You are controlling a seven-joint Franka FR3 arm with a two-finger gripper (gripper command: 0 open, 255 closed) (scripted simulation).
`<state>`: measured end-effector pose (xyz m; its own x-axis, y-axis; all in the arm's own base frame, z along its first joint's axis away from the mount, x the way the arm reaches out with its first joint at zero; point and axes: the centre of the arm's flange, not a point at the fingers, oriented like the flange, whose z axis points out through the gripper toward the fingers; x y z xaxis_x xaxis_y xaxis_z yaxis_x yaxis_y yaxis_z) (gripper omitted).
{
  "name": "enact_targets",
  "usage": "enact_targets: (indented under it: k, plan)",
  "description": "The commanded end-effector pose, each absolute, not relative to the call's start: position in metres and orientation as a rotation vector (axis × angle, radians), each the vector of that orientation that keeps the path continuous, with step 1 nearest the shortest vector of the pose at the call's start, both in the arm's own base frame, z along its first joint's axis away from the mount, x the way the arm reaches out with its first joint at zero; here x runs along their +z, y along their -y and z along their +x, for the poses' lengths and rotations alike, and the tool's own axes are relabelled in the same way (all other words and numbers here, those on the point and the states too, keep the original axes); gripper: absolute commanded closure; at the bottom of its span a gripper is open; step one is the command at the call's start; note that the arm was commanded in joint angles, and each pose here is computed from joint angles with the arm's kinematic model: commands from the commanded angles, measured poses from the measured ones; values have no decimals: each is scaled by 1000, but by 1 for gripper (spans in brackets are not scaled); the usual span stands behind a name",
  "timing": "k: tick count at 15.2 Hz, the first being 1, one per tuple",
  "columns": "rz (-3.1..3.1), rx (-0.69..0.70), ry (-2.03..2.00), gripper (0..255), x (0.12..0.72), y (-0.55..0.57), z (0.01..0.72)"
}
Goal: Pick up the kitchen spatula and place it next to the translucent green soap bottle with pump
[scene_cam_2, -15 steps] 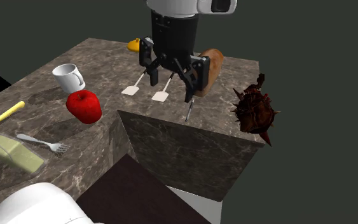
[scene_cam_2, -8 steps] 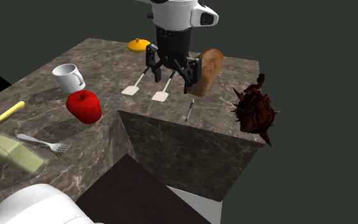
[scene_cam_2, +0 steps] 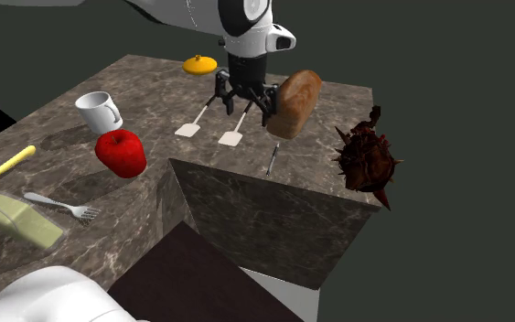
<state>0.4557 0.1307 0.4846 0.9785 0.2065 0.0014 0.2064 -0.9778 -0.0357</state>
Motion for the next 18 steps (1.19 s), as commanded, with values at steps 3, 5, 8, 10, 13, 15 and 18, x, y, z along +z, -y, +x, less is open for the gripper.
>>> enact_targets:
  k: [3, 5, 8, 10, 13, 15, 18]
  plan:
    - [-3088, -22, 373, 0, 462, -163, 487]
    - [-3087, -33, 398, 0, 450, -180, 503]
    - [-3086, -50, 435, 0, 432, -205, 526]
    - [-3085, -62, 460, 0, 420, -222, 541]
    - [-3083, -79, 498, 0, 402, -248, 563]
    - [-3081, -91, 523, 0, 390, -266, 578]
    - [-3080, -102, 548, 0, 373, -283, 593]
